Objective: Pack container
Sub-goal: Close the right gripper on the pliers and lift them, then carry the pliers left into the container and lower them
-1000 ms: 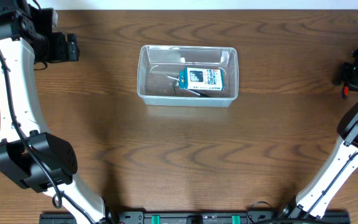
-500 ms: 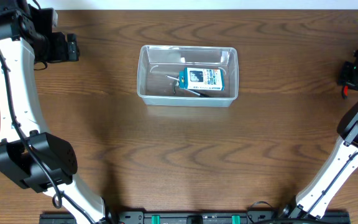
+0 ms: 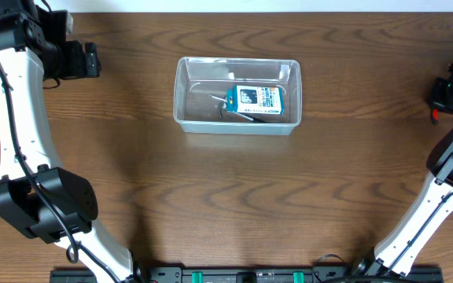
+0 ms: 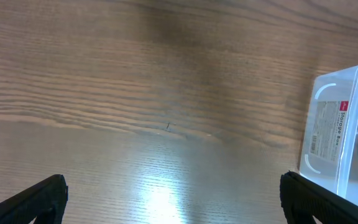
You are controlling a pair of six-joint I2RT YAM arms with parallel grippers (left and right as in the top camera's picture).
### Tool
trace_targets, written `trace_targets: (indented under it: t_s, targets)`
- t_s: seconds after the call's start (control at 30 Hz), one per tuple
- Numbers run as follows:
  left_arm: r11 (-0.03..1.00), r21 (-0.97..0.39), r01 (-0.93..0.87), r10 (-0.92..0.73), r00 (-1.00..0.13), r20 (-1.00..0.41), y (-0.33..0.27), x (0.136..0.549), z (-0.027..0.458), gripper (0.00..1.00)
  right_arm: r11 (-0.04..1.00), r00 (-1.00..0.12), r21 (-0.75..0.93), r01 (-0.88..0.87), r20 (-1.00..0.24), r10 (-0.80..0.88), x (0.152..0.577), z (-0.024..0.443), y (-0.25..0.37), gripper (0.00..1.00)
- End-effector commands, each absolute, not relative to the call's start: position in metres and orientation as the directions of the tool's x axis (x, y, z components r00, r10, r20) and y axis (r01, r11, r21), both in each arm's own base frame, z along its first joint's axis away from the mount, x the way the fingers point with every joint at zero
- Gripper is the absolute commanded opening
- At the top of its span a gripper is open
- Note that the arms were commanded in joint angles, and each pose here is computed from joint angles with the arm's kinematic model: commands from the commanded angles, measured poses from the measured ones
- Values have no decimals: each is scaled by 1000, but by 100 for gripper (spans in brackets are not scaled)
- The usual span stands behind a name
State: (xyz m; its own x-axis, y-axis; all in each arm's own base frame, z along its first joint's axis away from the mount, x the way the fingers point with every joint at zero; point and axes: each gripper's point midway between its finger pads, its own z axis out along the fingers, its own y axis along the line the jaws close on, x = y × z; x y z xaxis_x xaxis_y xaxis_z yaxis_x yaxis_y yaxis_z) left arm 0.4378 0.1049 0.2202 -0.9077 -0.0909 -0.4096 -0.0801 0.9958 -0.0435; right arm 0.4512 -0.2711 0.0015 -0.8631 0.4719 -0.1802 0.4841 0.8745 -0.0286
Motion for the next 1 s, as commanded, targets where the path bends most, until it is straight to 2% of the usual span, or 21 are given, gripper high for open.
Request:
trace_targets:
  t_s: [0.0, 0.2, 0.53, 0.73, 0.97]
  targets:
    - [996, -33, -82, -89, -908, -409, 108, 436, 221, 98, 866, -859, -31, 499, -151, 489, 448, -11, -268, 7]
    - [996, -33, -82, -89, -908, -409, 108, 436, 221, 98, 864, -856, -25, 504, -152, 495, 449, -11, -267, 2]
    - [996, -34, -82, -89, -908, -409, 108, 436, 221, 98, 889, -869, 8, 458, -205, 450, 475, 19, -247, 1]
    - [996, -34, -82, -89, -908, -409, 108, 436, 221, 98, 925, -881, 17, 378, -300, 366, 510, 72, -222, 1]
    - [996, -34, -82, -89, -908, -409, 108, 436, 221, 98, 985, -884, 140, 98, -442, 151, 548, 156, -136, 1]
